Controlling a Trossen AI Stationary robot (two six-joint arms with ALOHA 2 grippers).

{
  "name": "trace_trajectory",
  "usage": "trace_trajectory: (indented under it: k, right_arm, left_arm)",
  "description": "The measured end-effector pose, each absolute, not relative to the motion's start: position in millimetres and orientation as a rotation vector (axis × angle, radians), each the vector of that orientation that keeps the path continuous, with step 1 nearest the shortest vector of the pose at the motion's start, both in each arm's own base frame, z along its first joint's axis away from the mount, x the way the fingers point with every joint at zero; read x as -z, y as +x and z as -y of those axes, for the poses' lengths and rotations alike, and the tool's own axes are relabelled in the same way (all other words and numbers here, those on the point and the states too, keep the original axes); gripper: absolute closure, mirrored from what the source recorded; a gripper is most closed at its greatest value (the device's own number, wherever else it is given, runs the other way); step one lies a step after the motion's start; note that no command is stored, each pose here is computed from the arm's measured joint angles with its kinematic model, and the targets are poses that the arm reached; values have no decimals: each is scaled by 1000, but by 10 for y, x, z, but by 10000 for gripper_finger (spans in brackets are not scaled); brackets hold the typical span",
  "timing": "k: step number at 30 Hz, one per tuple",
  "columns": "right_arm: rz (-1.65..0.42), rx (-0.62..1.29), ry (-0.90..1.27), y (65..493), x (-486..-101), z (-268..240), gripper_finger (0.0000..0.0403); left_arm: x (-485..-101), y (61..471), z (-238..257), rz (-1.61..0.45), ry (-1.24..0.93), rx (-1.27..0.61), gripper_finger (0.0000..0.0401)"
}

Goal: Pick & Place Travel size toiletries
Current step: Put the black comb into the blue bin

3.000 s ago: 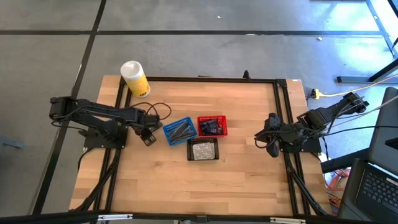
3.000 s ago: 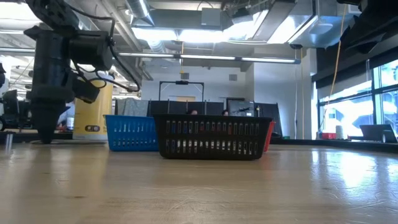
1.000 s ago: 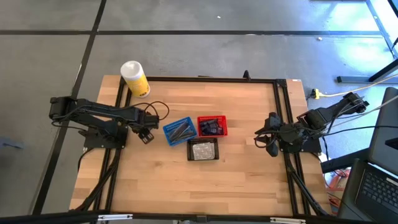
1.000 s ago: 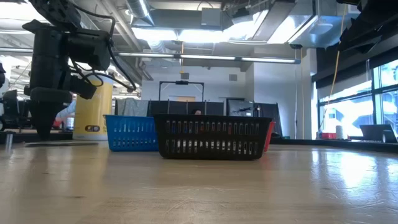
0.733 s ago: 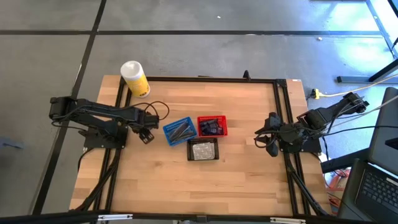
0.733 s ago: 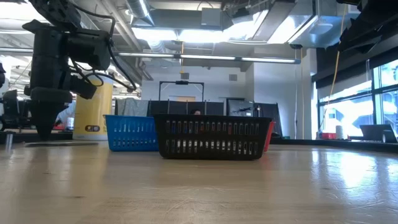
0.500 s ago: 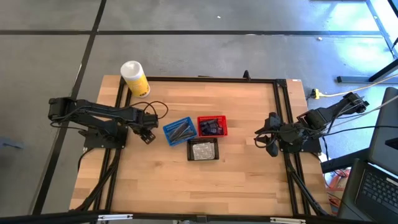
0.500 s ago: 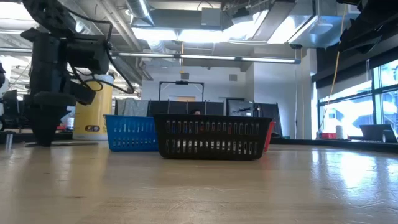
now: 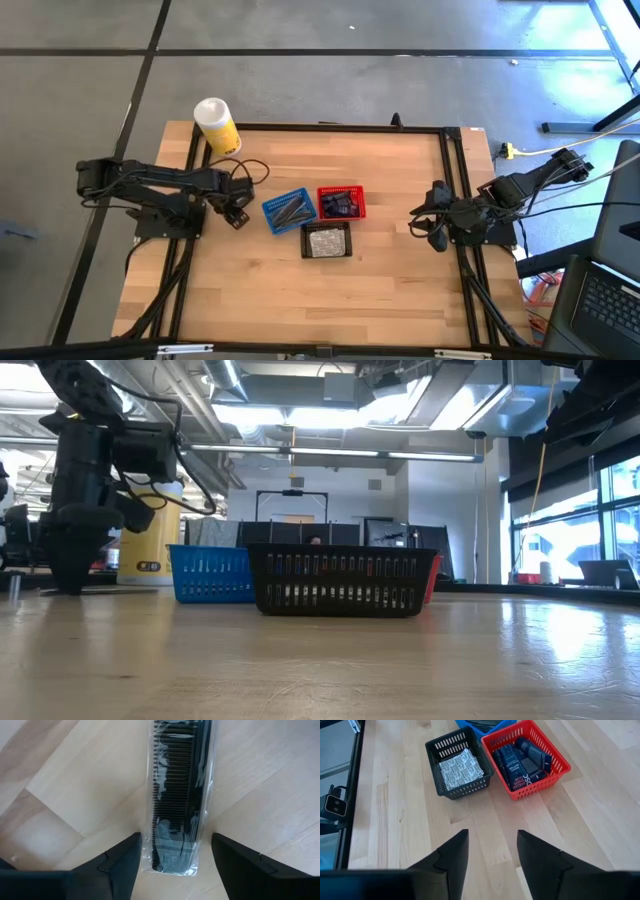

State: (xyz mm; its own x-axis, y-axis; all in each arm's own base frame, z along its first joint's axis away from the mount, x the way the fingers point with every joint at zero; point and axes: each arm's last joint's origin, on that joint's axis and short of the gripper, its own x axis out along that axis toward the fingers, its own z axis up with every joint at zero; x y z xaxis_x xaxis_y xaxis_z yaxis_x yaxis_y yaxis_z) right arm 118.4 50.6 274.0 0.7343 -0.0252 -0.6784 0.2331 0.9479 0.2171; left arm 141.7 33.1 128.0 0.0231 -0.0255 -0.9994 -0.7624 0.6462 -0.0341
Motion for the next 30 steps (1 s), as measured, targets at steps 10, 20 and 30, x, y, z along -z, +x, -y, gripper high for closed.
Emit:
trace_trajectory:
  k: [10,20,30]
  right_arm:
    - [-735,145,299,1184,-2740,-506,226]
    - [-735,145,299,1184,-2740,-505,241]
    - [-735,145,299,1185,-2740,-506,259]
  left_arm:
    - [-1276,1410,-344,-1446,-726,-677,223]
    - [-1304,1432,-351,-1447,-726,-695,280]
    - [-1384,1511,-358,-1425,-741,-635,290]
